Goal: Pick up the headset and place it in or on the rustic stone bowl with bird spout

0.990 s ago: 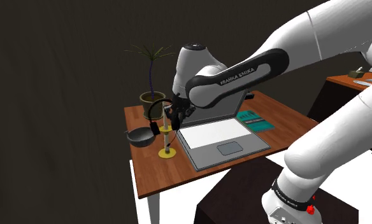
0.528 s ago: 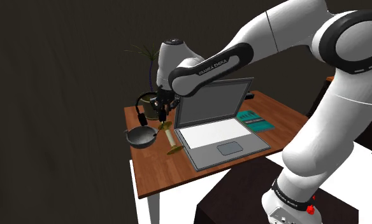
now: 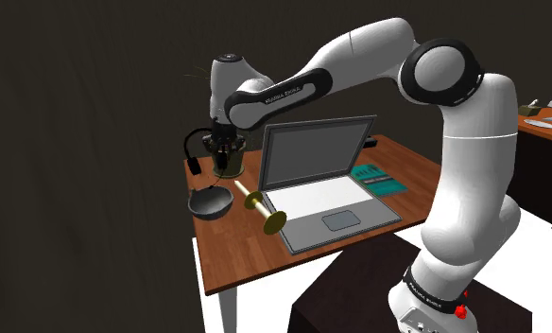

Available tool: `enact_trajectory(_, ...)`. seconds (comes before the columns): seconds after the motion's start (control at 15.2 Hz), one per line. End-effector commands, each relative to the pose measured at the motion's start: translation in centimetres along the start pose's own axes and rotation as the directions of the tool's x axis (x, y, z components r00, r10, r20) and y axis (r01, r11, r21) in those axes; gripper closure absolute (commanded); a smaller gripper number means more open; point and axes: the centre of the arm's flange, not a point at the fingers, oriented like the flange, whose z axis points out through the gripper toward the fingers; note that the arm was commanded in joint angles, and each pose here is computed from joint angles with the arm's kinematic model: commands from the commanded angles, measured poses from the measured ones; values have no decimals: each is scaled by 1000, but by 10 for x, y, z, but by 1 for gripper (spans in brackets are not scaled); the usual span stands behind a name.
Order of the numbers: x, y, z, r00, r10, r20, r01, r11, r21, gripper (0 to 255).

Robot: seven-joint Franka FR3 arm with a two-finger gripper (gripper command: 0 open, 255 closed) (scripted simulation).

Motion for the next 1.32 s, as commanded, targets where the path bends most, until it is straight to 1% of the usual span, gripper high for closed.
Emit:
enact_trajectory(0.0,4,-5,12,1000,1,-1,-1,1000,-2,255)
enact_trajectory(0.66,-9,-1,63,1000,1,-1,-1,1000,-2,255)
enact_trajectory(1.19,-10,-1,65,1000,1,-1,-1,1000,-2,255)
enact_trajectory(1.25,-10,-1,65,1000,1,-1,-1,1000,-2,0)
